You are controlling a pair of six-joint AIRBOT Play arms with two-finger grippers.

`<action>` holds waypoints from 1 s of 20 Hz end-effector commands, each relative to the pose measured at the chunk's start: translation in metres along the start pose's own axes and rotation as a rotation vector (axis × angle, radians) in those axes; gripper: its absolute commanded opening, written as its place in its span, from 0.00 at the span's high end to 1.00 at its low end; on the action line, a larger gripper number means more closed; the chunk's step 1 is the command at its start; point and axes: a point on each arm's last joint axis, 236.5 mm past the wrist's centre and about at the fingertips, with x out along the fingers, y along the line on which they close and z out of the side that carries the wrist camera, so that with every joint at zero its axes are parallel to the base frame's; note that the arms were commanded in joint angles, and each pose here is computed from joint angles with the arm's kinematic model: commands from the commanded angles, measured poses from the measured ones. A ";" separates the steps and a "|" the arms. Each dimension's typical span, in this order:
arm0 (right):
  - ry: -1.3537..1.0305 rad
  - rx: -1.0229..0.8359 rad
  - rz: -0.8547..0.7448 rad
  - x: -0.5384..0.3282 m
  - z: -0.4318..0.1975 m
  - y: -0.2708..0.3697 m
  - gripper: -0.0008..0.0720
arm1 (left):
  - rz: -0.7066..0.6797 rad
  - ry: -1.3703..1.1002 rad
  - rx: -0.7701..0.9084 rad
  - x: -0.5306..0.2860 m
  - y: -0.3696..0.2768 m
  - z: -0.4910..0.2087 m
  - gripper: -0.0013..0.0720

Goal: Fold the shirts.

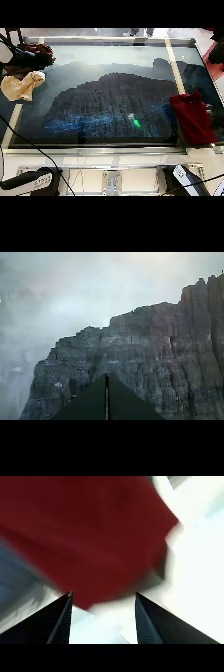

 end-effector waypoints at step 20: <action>0.118 -0.861 0.878 -0.012 -0.215 0.375 0.49 | -0.139 0.160 -0.061 -0.006 -0.034 -0.036 0.96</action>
